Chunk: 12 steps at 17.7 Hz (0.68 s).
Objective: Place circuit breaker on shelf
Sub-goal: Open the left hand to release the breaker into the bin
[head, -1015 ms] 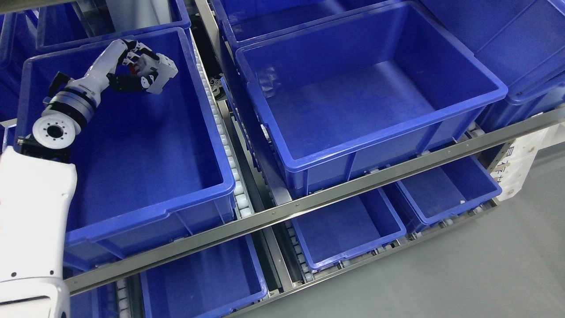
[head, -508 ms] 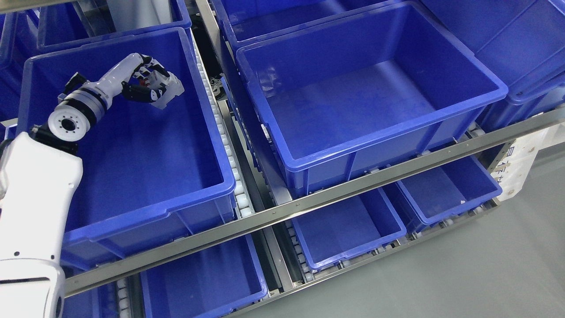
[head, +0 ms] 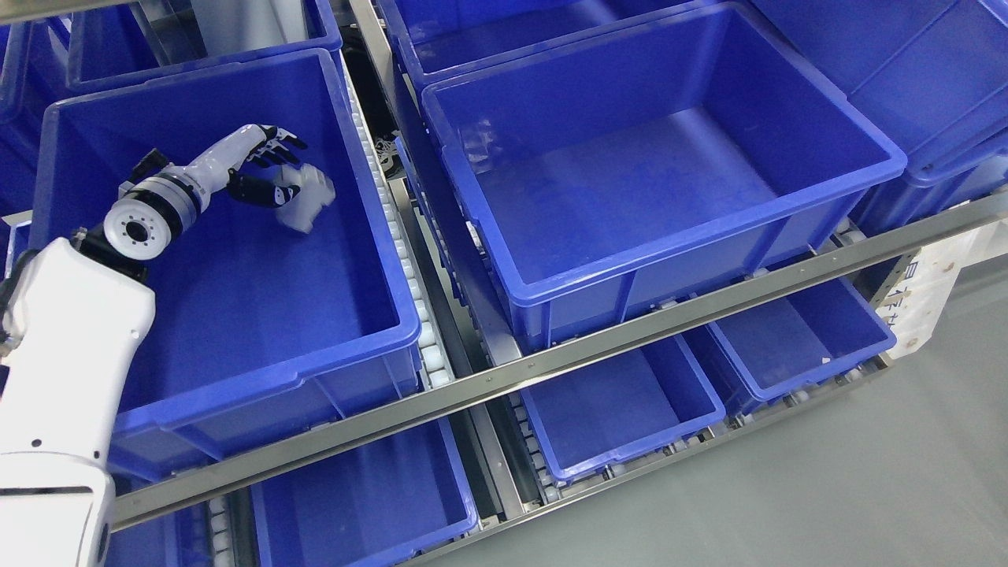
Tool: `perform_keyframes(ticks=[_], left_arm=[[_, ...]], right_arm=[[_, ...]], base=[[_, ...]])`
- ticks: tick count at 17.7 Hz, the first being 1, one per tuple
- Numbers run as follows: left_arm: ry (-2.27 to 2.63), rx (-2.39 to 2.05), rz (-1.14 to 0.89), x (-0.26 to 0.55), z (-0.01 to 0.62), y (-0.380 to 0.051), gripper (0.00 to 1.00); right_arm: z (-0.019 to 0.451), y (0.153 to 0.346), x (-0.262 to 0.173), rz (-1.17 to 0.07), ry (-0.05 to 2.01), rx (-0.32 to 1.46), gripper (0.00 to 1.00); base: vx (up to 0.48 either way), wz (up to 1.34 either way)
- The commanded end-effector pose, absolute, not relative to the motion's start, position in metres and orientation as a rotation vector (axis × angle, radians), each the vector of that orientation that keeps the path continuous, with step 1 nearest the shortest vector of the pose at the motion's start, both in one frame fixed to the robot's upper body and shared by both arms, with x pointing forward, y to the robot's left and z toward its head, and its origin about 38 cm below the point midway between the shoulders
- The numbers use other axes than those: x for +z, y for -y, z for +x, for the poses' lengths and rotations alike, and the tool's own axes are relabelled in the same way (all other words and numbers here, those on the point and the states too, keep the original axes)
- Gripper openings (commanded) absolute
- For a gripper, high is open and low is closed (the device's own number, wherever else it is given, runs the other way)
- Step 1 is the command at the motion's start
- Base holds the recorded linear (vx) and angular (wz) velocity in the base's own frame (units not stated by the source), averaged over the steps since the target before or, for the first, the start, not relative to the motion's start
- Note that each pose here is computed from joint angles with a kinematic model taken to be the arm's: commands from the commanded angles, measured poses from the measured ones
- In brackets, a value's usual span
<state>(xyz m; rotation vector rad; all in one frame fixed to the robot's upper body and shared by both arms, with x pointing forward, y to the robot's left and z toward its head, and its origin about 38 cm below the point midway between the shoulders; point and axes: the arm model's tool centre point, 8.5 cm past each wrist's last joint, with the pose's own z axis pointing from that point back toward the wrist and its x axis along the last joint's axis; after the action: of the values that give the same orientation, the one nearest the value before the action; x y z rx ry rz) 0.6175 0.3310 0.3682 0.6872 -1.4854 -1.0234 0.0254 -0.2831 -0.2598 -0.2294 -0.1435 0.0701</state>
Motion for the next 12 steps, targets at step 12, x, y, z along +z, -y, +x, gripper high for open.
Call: perform_keyframes(ticks=[12], left_arm=[[2.228,0.21,0.183,0.467,0.578,-0.369,0.99]], right_arm=[[0.019,0.293,-0.259,-0.247,0.077,0.094,1.0]], base=[[0.0,0.0]])
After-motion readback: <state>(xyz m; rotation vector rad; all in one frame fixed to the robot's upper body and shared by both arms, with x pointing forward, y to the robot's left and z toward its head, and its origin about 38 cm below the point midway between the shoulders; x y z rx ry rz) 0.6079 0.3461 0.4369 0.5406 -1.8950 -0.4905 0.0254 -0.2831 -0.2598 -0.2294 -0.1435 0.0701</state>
